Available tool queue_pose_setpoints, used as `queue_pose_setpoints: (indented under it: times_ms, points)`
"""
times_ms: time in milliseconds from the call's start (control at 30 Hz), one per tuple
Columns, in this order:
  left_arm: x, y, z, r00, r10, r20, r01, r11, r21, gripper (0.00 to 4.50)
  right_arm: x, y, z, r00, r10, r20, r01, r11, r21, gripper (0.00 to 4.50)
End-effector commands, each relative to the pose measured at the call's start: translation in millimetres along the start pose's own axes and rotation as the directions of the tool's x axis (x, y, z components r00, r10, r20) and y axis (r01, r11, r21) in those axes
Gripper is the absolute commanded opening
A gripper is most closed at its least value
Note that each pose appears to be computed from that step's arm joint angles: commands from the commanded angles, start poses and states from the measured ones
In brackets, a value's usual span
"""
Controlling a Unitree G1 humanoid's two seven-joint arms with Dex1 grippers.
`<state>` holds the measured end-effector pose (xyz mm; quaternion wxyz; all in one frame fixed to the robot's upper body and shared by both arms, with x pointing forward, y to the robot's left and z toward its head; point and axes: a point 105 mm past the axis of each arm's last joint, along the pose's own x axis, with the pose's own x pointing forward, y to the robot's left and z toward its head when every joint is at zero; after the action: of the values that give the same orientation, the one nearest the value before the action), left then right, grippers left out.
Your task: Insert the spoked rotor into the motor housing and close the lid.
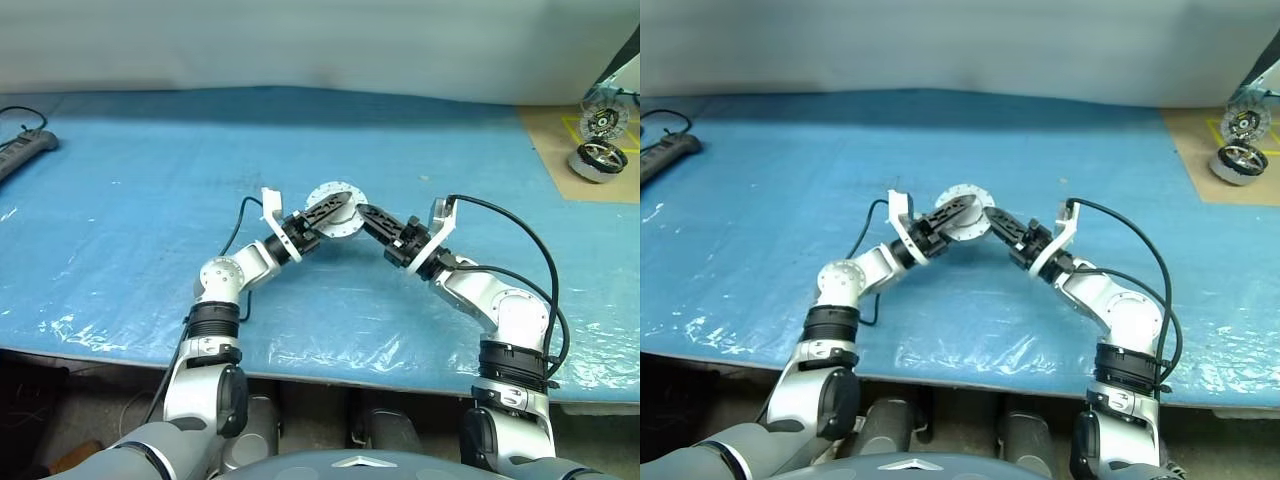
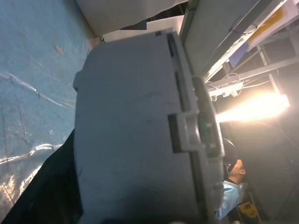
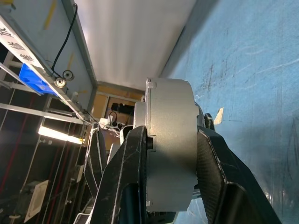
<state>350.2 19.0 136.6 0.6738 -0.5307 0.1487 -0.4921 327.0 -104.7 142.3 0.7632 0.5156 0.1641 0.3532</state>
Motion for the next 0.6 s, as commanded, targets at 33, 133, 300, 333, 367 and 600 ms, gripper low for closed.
queue_pose_setpoints:
  times_ms: [33, 133, 300, 333, 367, 600]
  points:
    - [4.8, -2.3, 10.3, 0.998, 0.016, 0.068, -0.018, 0.999, 0.031, 4.11, 4.0, 21.2, 7.6, 0.996, 0.089, 0.02, -0.089, 0.996, -0.02, 1.07]
    - [8.9, -1.3, 8.0, 0.997, 0.049, 0.057, -0.051, 0.998, 0.04, 3.16, 3.8, 19.2, 7.7, 0.997, 0.078, 0.022, -0.077, 0.997, -0.019, 1.07]
    - [5.3, -1.3, 7.4, 0.997, 0.057, 0.061, -0.059, 0.998, 0.036, 2.64, 4.5, 16.9, 8.5, 0.997, 0.067, 0.025, -0.067, 0.998, -0.016, 1.07]
    - [3.3, -4.6, 9.1, 0.997, 0.033, 0.074, -0.035, 0.999, 0.024, 2.63, 4.7, 16.6, 8.7, 0.998, 0.064, 0.026, -0.064, 0.998, -0.016, 1.07]
    - [1.4, -5.9, 10.2, 0.997, 0.027, 0.078, -0.029, 0.999, 0.02, 2.63, 5.1, 16.1, 9.1, 0.998, 0.059, 0.027, -0.058, 0.998, -0.021, 1.07]
    - [1.3, -0.6, 12.2, 0.995, 0.088, 0.052, -0.09, 0.995, 0.049, 2.63, 14.3, -10.1, 14.8, 0.988, -0.136, 0.074, 0.145, 0.981, -0.127, 1.07]
